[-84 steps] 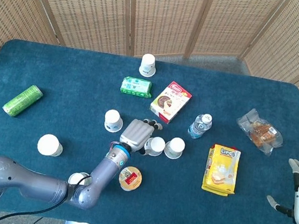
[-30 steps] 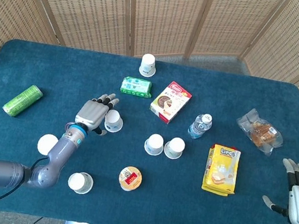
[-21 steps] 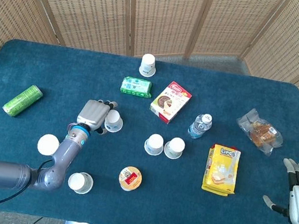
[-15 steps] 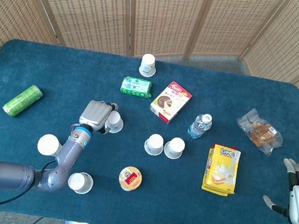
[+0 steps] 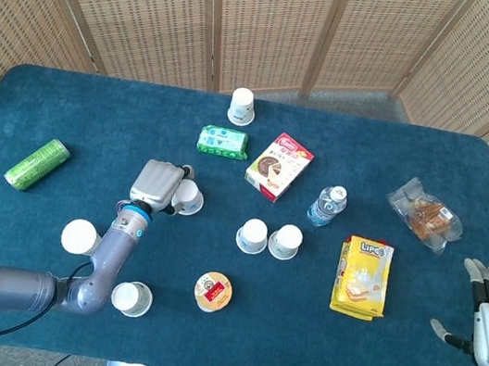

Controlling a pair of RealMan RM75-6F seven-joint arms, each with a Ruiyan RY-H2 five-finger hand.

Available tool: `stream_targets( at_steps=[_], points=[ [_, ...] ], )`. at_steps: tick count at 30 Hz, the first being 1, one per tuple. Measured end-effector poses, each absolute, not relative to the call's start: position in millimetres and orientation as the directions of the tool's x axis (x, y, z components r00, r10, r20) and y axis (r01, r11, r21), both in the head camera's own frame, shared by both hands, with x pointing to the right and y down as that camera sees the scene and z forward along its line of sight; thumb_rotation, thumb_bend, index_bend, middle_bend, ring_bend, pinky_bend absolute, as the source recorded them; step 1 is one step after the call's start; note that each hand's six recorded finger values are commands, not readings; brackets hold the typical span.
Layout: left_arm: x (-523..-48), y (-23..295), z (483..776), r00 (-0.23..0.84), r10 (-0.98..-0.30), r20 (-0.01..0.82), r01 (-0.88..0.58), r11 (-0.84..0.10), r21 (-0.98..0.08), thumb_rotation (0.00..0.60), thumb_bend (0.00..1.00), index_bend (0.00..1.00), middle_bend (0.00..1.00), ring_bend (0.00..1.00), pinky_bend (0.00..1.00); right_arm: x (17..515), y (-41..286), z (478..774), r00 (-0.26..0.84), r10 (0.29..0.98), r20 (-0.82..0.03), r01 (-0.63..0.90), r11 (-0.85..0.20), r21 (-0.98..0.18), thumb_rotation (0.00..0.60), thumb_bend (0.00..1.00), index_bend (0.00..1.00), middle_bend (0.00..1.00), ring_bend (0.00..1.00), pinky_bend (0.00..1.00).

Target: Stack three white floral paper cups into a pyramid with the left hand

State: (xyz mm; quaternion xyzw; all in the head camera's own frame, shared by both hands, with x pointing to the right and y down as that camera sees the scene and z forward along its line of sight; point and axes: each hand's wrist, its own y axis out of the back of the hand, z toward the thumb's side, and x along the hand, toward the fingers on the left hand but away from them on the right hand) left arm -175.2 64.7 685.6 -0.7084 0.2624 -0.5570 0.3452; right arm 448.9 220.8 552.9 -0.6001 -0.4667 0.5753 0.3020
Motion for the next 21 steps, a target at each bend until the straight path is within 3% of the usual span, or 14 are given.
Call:
stream_targets(
  at_steps=[13,21],
  points=[
    [-151.3,51.8,636.3,0.377,-0.776,0.505,-0.161,-0.592,-0.79,0.6,0.31,0.32,0.47,0.46,0.54,448.8,221.0,552.5,-0.1,0.907,-0.408,0.214,-0.381,-0.899,0.6,0.0,0.0,0.0,0.0,0.0],
    [-110.0,49.1,606.4,0.447,-0.769,0.456,-0.217,-0.588,-0.779,0.6,0.3,0.32,0.47,0.45,0.53,448.9,220.8,554.1,-0.1,0.905,-0.413,0.217,-0.385,-0.897,0.6,0.0,0.0,0.0,0.0,0.0]
  ],
)
